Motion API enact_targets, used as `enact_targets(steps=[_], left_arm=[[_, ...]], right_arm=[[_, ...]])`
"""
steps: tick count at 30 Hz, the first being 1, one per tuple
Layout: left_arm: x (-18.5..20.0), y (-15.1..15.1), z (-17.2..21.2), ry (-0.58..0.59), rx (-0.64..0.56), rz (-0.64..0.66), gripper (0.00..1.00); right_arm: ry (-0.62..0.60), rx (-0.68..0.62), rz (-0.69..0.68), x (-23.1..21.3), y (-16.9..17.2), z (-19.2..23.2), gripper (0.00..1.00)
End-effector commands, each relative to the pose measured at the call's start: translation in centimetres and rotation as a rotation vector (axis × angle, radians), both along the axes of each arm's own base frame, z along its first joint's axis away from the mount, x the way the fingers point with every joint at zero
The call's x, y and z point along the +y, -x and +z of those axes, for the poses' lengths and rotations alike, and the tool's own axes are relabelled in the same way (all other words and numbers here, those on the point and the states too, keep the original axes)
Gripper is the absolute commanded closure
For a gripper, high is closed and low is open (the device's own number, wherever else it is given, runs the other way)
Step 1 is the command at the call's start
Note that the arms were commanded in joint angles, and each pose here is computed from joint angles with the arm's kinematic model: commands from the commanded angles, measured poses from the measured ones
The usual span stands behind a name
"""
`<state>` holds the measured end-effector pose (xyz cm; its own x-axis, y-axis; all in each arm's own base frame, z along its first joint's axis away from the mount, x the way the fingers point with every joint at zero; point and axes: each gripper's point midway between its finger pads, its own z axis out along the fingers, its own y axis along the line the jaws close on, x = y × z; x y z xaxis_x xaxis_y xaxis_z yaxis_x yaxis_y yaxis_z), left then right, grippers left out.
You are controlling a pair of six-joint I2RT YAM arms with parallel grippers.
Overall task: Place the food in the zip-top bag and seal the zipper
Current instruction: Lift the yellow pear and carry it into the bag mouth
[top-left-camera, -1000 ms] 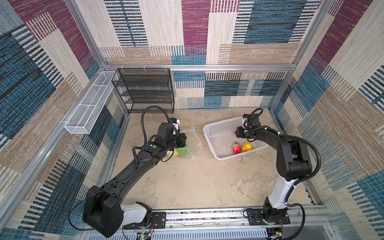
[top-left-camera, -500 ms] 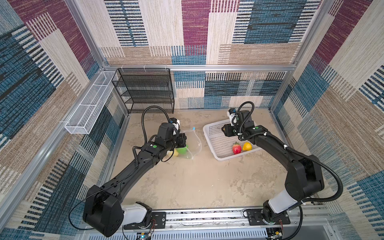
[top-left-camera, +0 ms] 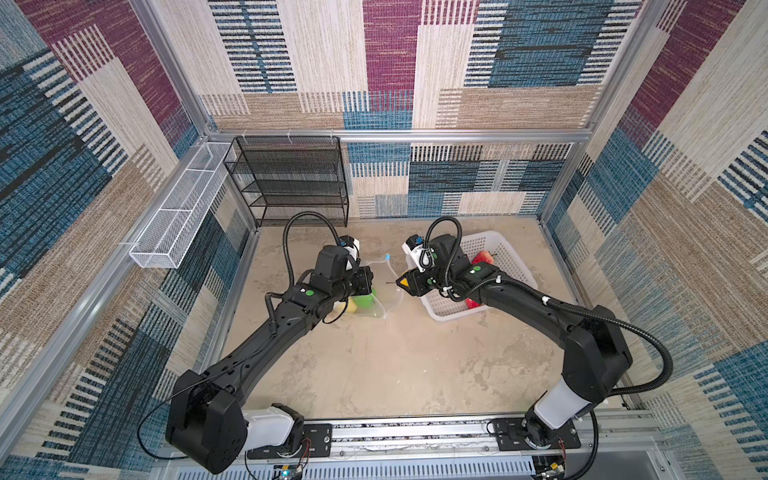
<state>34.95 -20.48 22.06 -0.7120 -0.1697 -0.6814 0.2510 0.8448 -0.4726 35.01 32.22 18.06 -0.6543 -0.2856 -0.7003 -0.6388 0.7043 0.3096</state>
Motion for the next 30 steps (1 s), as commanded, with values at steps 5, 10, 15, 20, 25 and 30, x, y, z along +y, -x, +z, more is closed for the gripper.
enact_targets(steps=[5, 10, 15, 20, 25, 30], left_arm=[[-0.1, 0.1, 0.4, 0.013, -0.008, -0.005, 1.00], [-0.1, 0.1, 0.6, 0.015, -0.011, -0.005, 1.00], [-0.2, 0.1, 0.5, 0.018, -0.007, -0.006, 1.00], [-0.2, 0.2, 0.5, 0.018, -0.009, -0.005, 1.00], [0.0, 0.1, 0.6, 0.014, -0.014, -0.001, 1.00], [0.7, 0.1, 0.9, -0.002, -0.029, 0.027, 1.00]], right_arm=[[-0.072, -0.001, -0.027, 3.6, -1.3, 0.0, 0.53], [-0.109, 0.026, -0.064, 4.8, -2.2, -1.1, 0.53], [-0.141, 0.053, -0.085, 5.7, -2.3, -2.2, 0.52], [-0.132, 0.075, -0.073, 6.3, -2.2, -3.2, 0.45], [-0.144, 0.074, -0.061, 6.5, -1.8, -2.9, 0.34], [-0.178, 0.030, -0.033, 6.2, -1.1, -0.5, 0.26]])
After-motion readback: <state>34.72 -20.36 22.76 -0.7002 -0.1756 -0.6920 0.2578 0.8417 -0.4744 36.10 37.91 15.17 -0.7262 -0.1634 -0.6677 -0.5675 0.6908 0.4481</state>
